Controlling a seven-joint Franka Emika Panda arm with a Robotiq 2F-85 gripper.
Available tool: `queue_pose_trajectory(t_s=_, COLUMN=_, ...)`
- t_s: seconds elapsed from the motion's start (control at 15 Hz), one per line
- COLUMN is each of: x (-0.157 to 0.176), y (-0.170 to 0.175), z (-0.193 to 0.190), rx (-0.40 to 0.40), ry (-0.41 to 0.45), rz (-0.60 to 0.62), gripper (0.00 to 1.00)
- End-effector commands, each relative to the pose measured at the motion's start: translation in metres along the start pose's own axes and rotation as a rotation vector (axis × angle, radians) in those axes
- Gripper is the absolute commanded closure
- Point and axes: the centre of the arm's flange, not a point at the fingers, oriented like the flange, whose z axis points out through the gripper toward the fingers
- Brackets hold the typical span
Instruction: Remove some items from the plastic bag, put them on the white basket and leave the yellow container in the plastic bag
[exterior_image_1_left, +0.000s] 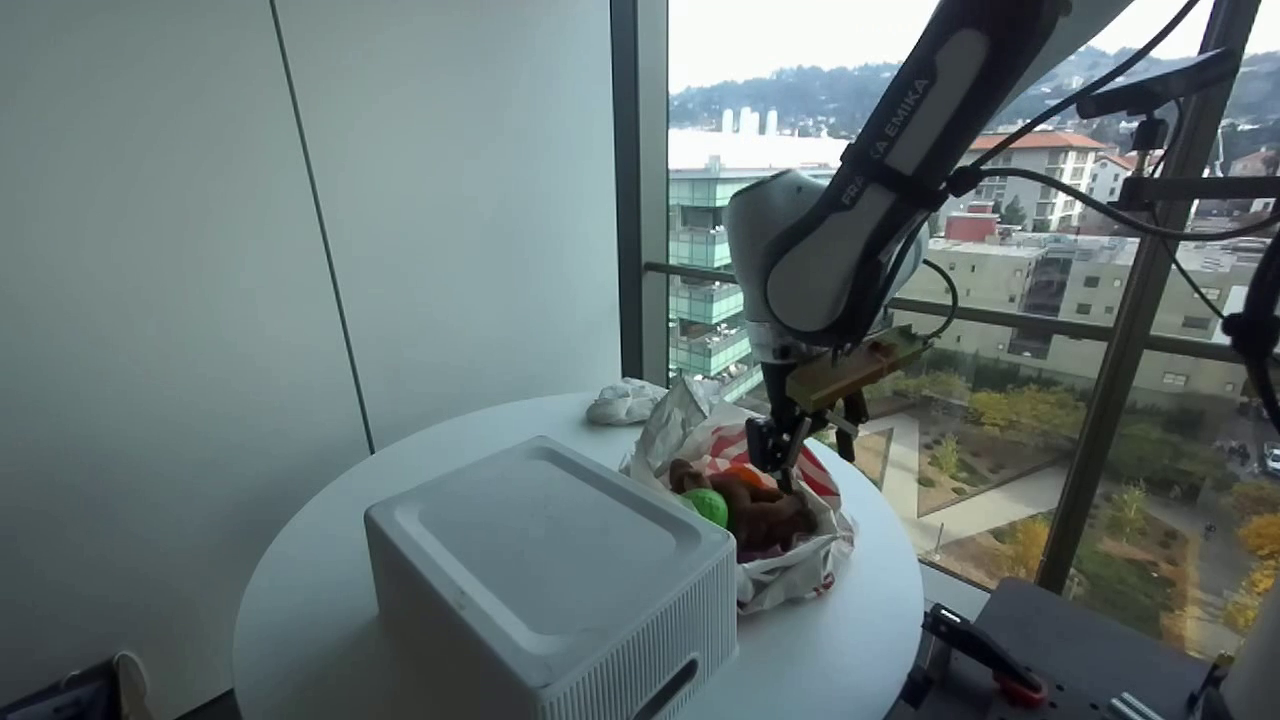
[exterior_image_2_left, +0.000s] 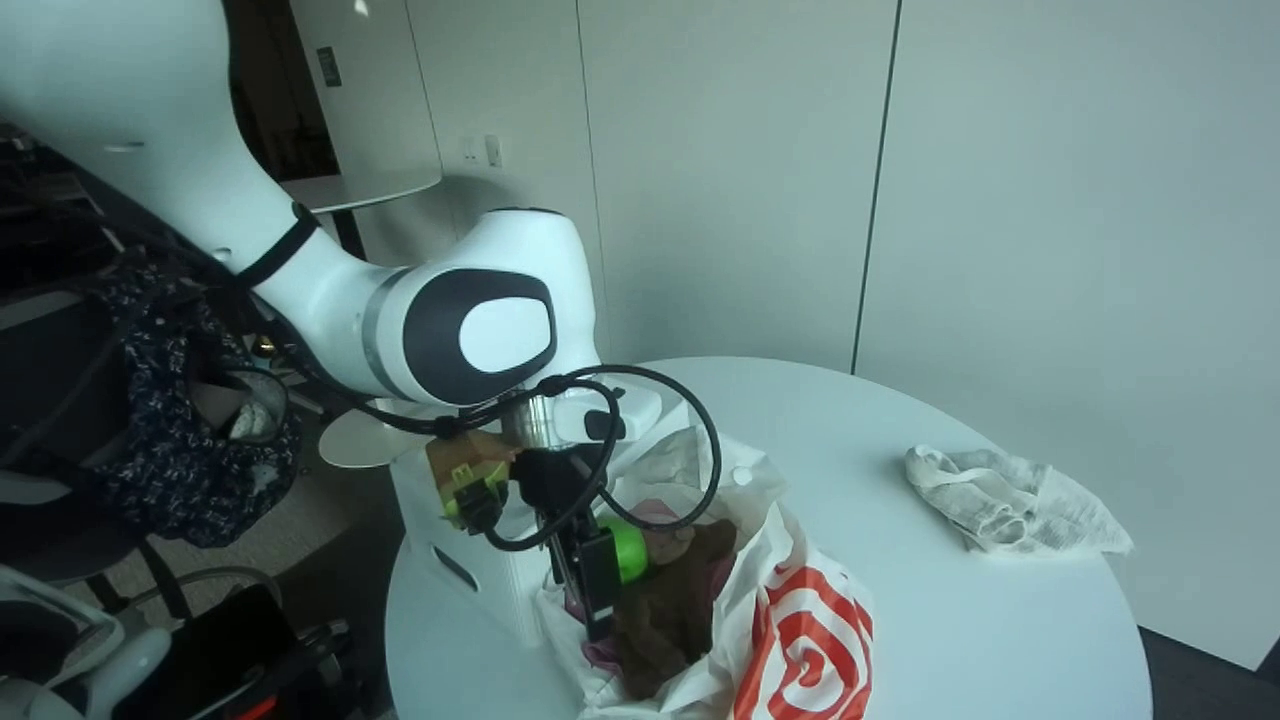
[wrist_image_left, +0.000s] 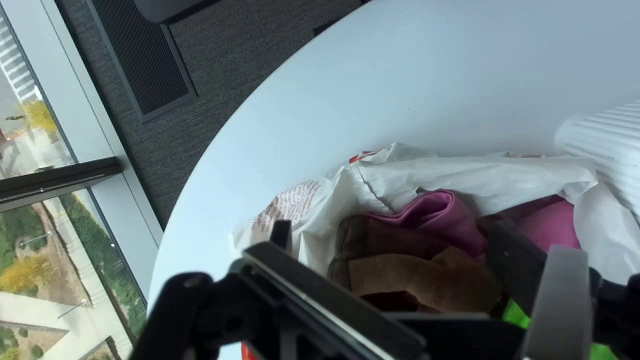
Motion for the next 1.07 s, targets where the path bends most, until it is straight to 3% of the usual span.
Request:
queue_pose_trajectory(t_s=0.0, x=0.019, y=-0.012, z=0.034, rx=-0.02, ry=0.073, rz=0.051, gripper=0.0)
queue_pose_trajectory(t_s=0.6, x=0.049, y=-0.042, z=0.071, rx=0.027, ry=0.179, rz=0.007, gripper=0.0)
queue_pose_trajectory(t_s=1.0, x=0.073, y=-0.042, z=0.1, rx=-0.028, ry=0.24, rz=-0.057, gripper=0.02)
